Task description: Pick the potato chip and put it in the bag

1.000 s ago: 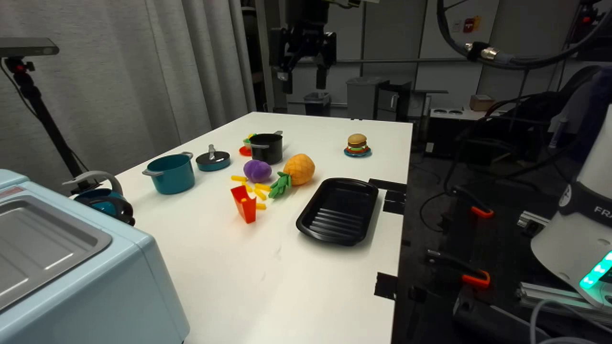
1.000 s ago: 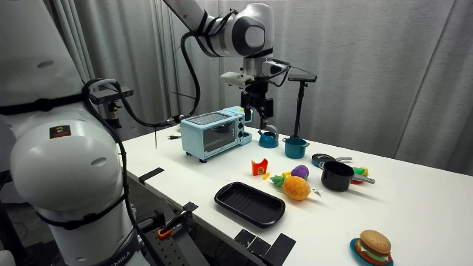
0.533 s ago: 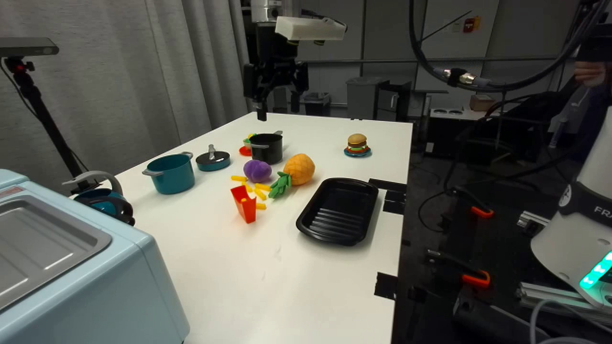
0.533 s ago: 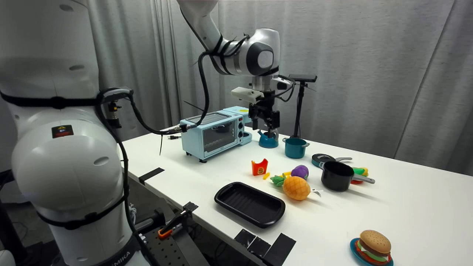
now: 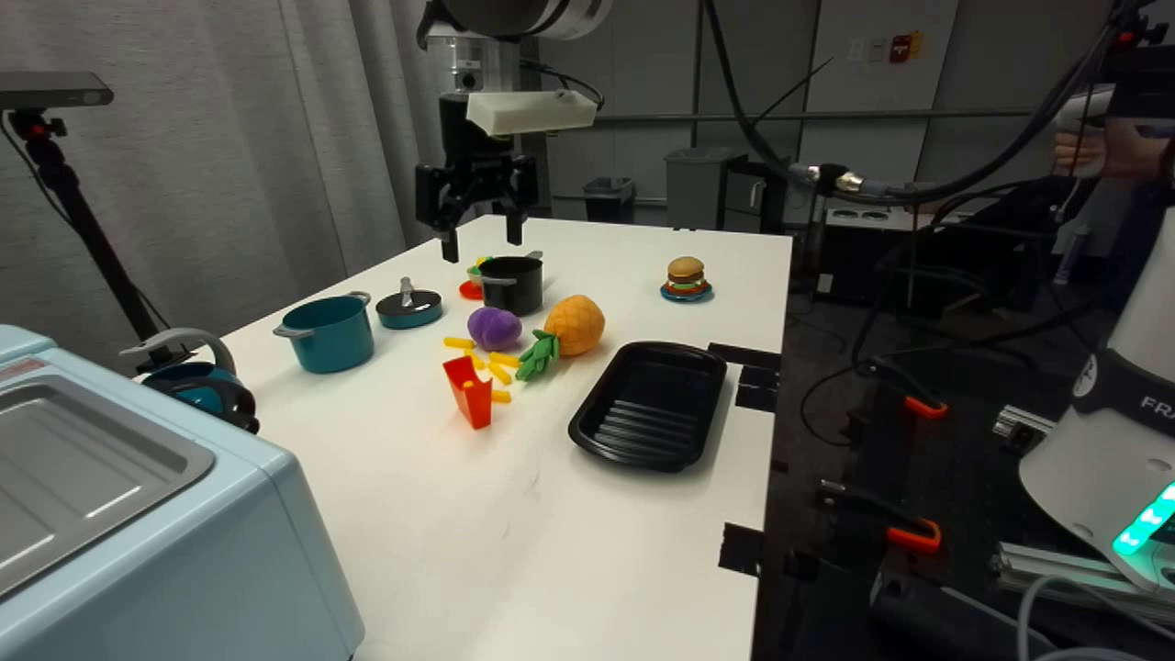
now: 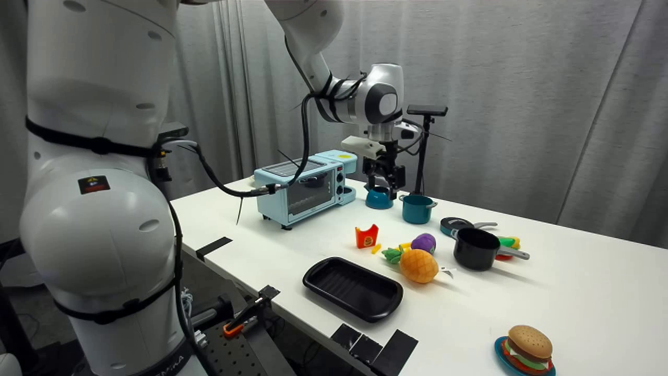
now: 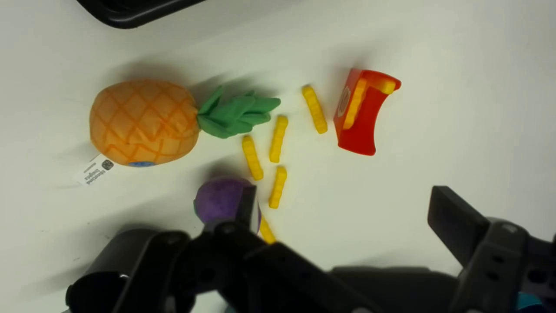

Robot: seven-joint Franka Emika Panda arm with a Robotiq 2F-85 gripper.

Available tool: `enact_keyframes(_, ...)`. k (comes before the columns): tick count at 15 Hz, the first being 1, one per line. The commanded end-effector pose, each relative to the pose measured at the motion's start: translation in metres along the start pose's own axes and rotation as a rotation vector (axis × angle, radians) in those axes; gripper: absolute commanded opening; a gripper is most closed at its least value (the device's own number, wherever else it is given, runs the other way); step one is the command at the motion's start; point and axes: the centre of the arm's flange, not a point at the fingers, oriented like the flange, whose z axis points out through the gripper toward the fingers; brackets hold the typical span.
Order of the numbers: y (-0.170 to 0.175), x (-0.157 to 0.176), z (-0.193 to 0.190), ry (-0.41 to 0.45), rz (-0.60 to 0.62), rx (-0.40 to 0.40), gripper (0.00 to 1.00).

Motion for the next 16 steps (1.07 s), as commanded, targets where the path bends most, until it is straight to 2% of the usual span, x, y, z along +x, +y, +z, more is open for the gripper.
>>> enact_keyframes(1, -0.006, 0.034, 0.014, 0.036, 0.015, -0.021, 1.00)
enact_keyframes(3, -0.002, 0.042, 0.019, 0.040, 0.016, -0.017, 1.00)
enact_keyframes(4, 0.001, 0.022, 0.015, 0.011, 0.009, -0.004, 1.00)
enact_keyframes(12, 0.002, 0.031, 0.020, 0.016, 0.013, -0.005, 1.00)
enact_keyframes(16, 0.001, 0.040, 0.040, 0.038, 0.031, -0.009, 1.00)
